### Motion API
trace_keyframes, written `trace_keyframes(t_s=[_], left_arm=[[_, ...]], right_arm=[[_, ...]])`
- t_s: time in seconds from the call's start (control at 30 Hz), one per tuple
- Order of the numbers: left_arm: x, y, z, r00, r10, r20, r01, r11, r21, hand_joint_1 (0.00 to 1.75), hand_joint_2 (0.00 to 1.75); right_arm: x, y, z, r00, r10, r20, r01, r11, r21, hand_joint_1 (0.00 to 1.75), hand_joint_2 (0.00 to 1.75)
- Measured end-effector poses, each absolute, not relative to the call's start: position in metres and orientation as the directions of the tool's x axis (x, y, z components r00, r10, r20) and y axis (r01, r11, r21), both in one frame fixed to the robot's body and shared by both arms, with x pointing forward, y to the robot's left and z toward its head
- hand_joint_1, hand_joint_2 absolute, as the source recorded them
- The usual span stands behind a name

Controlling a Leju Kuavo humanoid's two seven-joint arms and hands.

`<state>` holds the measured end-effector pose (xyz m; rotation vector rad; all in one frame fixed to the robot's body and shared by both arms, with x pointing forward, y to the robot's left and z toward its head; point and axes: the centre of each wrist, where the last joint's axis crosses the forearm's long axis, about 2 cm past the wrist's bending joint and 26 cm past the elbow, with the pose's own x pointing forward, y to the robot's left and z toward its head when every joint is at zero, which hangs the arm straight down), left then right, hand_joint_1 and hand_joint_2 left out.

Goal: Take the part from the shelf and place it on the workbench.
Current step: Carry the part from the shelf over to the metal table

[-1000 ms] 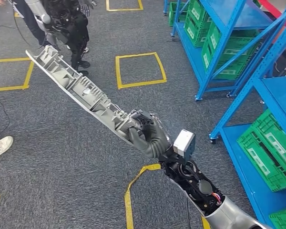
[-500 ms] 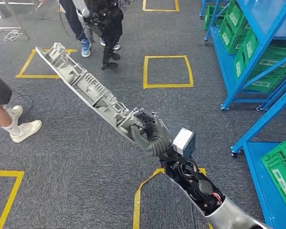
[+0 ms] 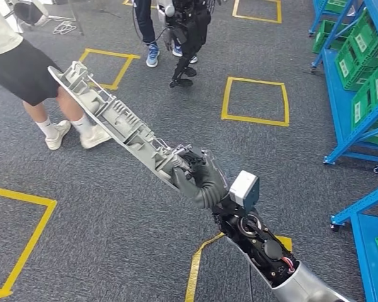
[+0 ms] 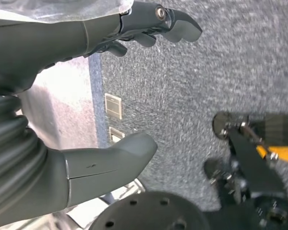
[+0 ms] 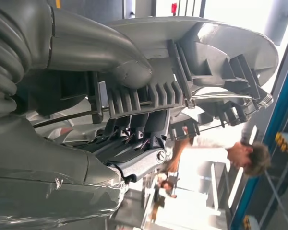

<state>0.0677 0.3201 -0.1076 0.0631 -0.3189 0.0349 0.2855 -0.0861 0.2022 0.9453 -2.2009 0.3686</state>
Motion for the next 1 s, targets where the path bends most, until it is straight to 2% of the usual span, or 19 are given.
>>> trace_keyframes(t_s=[1.0], left_arm=[[0.0744,0.3158,-0.1067,0.938,0.048,0.343,-0.067,0.997,0.045,0.00,1.75]], right_arm=[[0.2864,-0.0839,0.2058,-0.474,-0.538,0.697,-0.746,0.666,0.006,1.75,1.75]])
